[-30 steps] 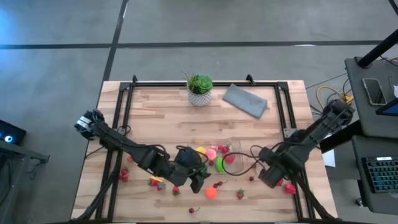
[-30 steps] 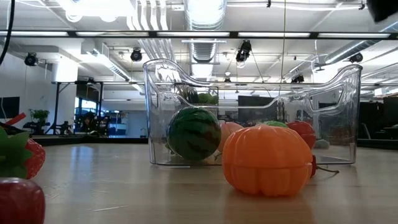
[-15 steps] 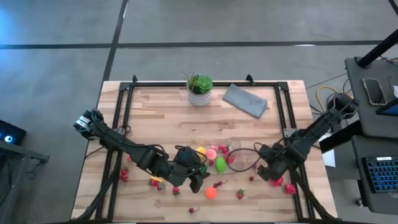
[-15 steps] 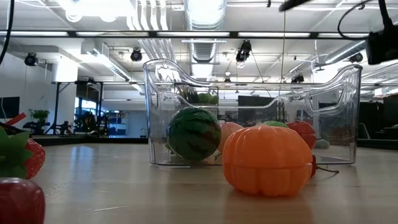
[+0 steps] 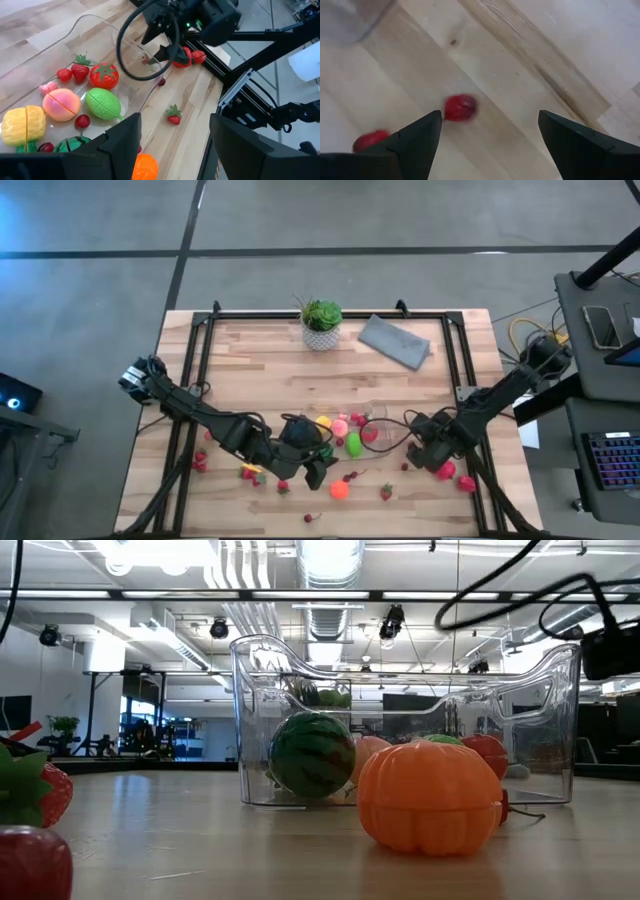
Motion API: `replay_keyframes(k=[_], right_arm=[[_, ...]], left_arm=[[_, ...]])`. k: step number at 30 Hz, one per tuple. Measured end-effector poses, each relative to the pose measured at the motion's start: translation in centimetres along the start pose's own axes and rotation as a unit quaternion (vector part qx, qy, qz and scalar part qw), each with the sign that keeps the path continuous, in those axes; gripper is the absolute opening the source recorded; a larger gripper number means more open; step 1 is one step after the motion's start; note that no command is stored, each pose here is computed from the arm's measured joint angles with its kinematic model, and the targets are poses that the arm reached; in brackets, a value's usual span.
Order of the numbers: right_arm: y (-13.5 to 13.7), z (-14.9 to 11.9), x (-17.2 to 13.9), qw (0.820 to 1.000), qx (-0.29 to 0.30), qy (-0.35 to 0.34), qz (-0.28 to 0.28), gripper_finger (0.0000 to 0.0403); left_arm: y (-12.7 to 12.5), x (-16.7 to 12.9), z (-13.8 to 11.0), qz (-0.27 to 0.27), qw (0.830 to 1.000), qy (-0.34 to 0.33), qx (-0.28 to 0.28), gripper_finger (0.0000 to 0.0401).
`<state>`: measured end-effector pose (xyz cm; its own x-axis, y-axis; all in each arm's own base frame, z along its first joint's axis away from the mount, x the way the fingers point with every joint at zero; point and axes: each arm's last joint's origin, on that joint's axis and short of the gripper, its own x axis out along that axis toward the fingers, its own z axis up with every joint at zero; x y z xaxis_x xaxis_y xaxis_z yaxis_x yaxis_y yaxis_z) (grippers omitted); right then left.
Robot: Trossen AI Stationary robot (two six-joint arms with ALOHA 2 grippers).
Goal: Pick and placing Produce into tupperware
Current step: Put the cherry into the transparent bin
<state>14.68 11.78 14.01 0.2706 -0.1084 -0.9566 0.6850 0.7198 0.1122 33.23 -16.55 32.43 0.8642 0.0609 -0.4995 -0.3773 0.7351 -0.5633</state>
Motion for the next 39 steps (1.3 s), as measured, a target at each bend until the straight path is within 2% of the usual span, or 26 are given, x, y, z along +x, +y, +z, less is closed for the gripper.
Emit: replay_keyframes(k=[9,13,20,25,39], right_arm=[[2.5,0.2,0.5,0.999,0.031,0.006,-0.021,0.0324],[3.2,0.0,0.9,0.998,0.043,0.03,-0.041,0.0318],[4.4,0.2,0.4,0.995,0.07,0.046,-0.047,0.0259],[4.4,0.5,0.1,0.995,0.084,0.043,-0.045,0.0219],[3.8,0.3,0.3,0.992,0.103,0.04,-0.066,0.0167]], left_arm=[[0.0,0.0,0.0,-0.001,1.0,-0.001,-0.014,0.0221],[0.0,0.0,0.0,-0.001,1.0,0.0,-0.015,0.0221],[-0.1,0.0,0.0,-0.005,1.0,0.002,-0.016,0.0221],[-0.1,0.0,0.0,-0.005,1.0,0.002,-0.015,0.0222],[0.0,0.0,0.0,-0.004,1.0,0.004,-0.01,0.0222]])
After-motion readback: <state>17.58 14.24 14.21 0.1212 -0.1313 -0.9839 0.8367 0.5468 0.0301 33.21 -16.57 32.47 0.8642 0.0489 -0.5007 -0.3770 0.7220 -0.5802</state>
